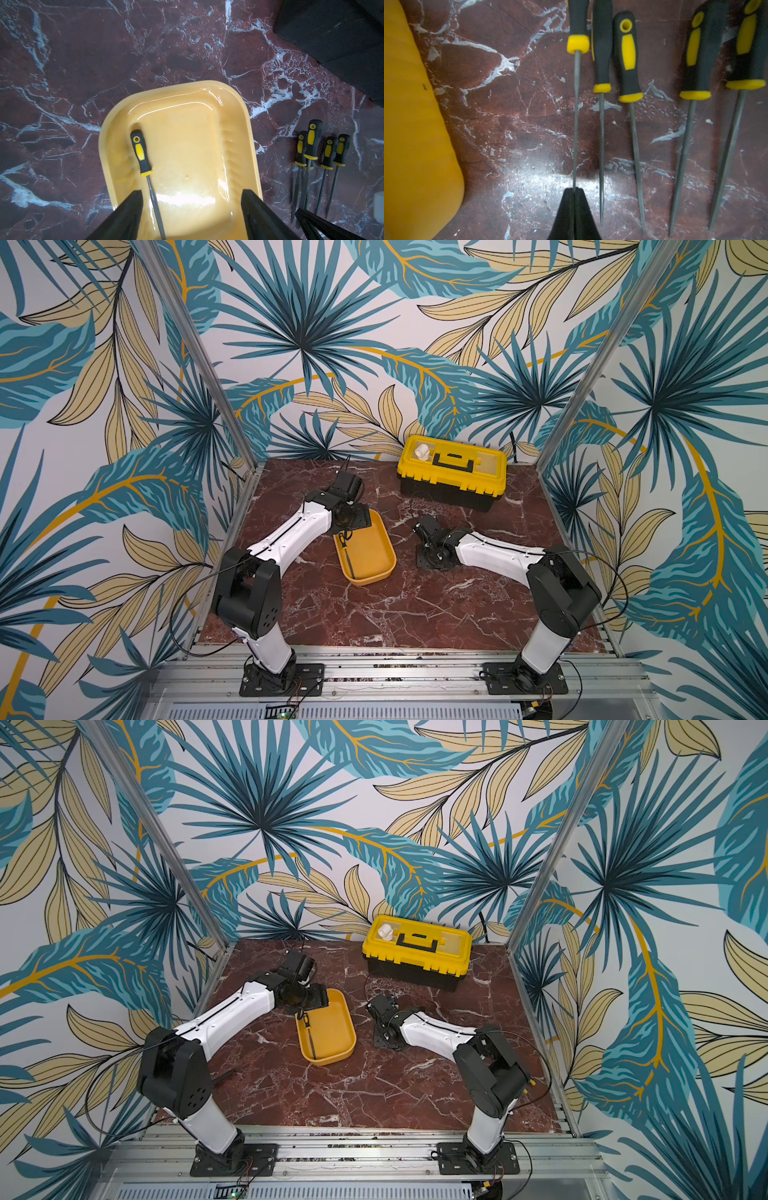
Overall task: Take the file tool out of the storage box
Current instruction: Place the file tool at the center of the board, then pick up the file tool from the storage box.
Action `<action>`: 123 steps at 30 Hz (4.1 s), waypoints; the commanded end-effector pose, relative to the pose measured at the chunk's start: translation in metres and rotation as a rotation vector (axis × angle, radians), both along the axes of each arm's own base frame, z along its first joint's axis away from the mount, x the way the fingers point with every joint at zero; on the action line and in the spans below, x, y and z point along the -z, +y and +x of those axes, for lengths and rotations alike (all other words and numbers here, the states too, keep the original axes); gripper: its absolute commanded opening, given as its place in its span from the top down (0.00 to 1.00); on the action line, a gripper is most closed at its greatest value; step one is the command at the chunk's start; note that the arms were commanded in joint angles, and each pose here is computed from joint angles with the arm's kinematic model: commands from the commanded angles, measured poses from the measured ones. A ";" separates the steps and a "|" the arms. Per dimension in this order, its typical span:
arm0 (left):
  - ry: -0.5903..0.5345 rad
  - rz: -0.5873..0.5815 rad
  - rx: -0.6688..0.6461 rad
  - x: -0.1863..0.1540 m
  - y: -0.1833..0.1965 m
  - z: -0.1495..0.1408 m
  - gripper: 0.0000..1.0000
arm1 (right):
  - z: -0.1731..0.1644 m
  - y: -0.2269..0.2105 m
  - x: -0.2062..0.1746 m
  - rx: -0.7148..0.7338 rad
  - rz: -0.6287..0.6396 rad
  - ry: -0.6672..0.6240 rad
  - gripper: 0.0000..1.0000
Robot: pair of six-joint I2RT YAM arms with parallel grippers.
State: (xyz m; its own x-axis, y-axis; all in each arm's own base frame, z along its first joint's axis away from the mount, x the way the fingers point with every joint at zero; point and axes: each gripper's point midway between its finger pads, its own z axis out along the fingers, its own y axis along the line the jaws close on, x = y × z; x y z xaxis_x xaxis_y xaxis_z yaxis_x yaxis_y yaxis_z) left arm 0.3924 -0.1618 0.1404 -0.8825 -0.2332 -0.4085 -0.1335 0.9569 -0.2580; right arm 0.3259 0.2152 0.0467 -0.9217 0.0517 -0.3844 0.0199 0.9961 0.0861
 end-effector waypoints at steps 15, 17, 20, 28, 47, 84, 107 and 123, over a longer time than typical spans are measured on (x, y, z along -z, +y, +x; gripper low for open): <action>-0.002 0.118 -0.007 0.009 0.010 -0.006 0.20 | -0.002 0.004 0.026 0.014 -0.033 0.037 1.00; 0.000 0.125 -0.008 0.010 0.011 -0.006 0.20 | -0.002 0.004 0.028 0.012 -0.036 0.041 1.00; 0.003 0.131 -0.007 0.011 0.011 -0.007 0.20 | -0.003 0.003 0.031 0.014 -0.046 0.044 1.00; 0.005 0.137 -0.012 0.013 0.012 -0.007 0.20 | -0.006 0.002 0.037 0.018 -0.059 0.055 1.00; 0.060 0.185 -0.038 0.033 0.013 0.005 0.20 | -0.015 0.003 0.038 -0.002 -0.096 0.057 0.90; 0.156 0.379 -0.298 0.097 0.046 0.016 0.37 | -0.029 0.033 -0.058 -0.239 0.181 -0.131 0.10; 0.045 0.258 -0.197 0.099 0.016 0.047 0.55 | -0.039 0.022 -0.072 -0.244 0.203 -0.166 0.10; 0.040 0.167 -0.099 0.107 -0.005 0.049 0.73 | -0.040 0.022 -0.072 -0.228 0.223 -0.159 0.11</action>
